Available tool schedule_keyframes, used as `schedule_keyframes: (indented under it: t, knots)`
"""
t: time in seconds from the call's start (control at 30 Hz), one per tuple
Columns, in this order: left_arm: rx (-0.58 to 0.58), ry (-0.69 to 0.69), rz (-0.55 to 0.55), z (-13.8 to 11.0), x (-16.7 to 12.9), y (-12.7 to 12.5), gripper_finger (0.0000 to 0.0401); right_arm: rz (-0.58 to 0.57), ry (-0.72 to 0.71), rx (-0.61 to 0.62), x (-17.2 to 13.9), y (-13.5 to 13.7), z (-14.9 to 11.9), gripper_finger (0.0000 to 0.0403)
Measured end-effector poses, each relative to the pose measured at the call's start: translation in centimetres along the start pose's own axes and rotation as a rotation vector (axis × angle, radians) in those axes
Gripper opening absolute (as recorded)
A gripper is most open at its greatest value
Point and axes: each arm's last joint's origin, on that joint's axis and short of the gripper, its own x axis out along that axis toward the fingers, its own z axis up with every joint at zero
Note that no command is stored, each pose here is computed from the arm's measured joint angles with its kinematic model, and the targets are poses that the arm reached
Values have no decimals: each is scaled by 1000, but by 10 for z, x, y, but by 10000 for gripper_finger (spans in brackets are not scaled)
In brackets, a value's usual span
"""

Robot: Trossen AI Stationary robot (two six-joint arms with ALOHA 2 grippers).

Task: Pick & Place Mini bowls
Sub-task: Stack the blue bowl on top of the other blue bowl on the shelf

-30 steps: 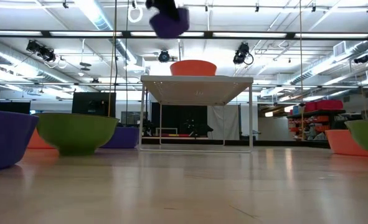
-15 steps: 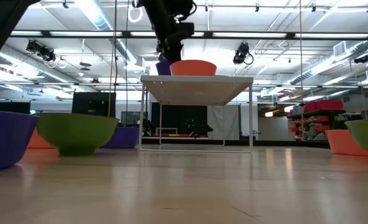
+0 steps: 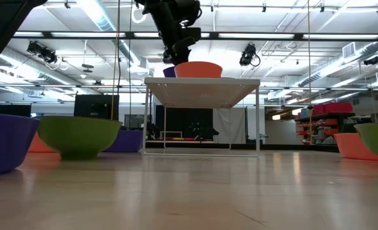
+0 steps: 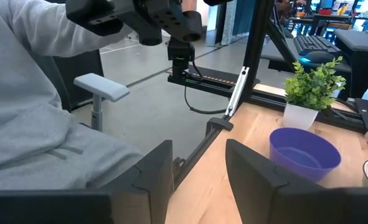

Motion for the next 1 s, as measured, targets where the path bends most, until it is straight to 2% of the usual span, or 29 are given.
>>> schedule_keyframes:
  t: [0.4, 0.7, 1.0]
  knots:
    - [5, -88, 55, 11, -6, 6, 7, 0, 3, 0, 0, 0, 0, 150]
    - [-24, -67, 58, 6, 1, 19, 7, 9, 2, 3, 0, 0, 0, 150]
    - [-25, -67, 47, 6, 5, 19, 7, 10, 2, 9, 0, 1, 0, 150]
